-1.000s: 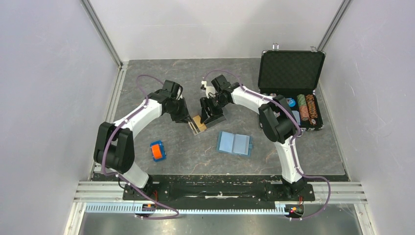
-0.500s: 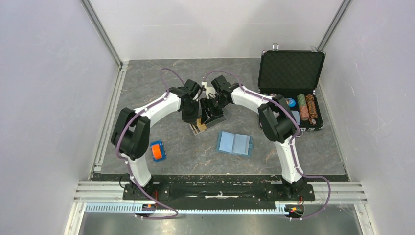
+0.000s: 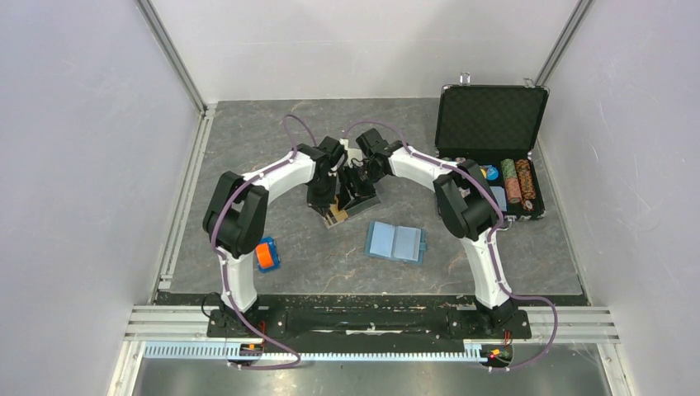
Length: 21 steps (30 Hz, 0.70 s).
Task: Put the credit cards into the card holder
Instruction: Pick up the credit card from the storage box.
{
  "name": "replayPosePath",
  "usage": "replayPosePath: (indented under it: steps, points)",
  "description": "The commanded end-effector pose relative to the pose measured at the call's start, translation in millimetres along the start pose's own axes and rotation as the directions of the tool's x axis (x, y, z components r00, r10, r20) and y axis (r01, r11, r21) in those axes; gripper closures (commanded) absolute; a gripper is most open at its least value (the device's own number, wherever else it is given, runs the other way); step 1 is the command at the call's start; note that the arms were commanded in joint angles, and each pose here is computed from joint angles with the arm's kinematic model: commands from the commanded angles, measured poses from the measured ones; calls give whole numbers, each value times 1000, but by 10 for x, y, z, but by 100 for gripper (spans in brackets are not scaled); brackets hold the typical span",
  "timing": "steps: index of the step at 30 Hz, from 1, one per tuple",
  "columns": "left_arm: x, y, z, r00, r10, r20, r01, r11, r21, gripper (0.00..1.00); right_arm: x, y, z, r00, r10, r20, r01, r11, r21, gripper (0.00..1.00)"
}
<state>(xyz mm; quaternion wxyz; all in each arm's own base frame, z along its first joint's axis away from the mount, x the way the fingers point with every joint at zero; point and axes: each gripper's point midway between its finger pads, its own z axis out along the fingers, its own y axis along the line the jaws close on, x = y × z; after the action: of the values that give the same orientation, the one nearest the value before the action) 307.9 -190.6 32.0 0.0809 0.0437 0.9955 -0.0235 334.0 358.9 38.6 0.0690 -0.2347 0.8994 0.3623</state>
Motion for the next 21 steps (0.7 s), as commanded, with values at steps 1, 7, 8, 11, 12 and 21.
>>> replayPosePath:
  steps: [1, 7, 8, 11, 12, 21]
  points:
    - [78, 42, 143, 996, 78, -53, -81, 995, -55, 98, 163, -172, 170, 998, 39, -52, -38, 999, 28, 49]
    - [97, -63, 218, 994, 86, -69, -89, 996, -32, 98, 228, -176, 252, 996, 66, -68, -66, 998, -2, 49]
    - [99, -75, 224, 994, 86, -70, -88, 996, -28, 98, 241, -169, 267, 995, 76, -69, -78, 997, -14, 49]
    - [107, -89, 237, 994, 85, -73, -86, 996, -20, 98, 263, -128, 306, 993, 94, -69, -98, 994, -54, 50]
    - [117, -88, 236, 994, 85, -75, -87, 996, -18, 98, 265, -109, 314, 993, 99, -69, -104, 992, -70, 50]
    - [125, -142, 246, 993, 89, -75, -88, 996, 7, 98, 269, 31, 362, 989, 135, -64, -144, 974, -175, 50]
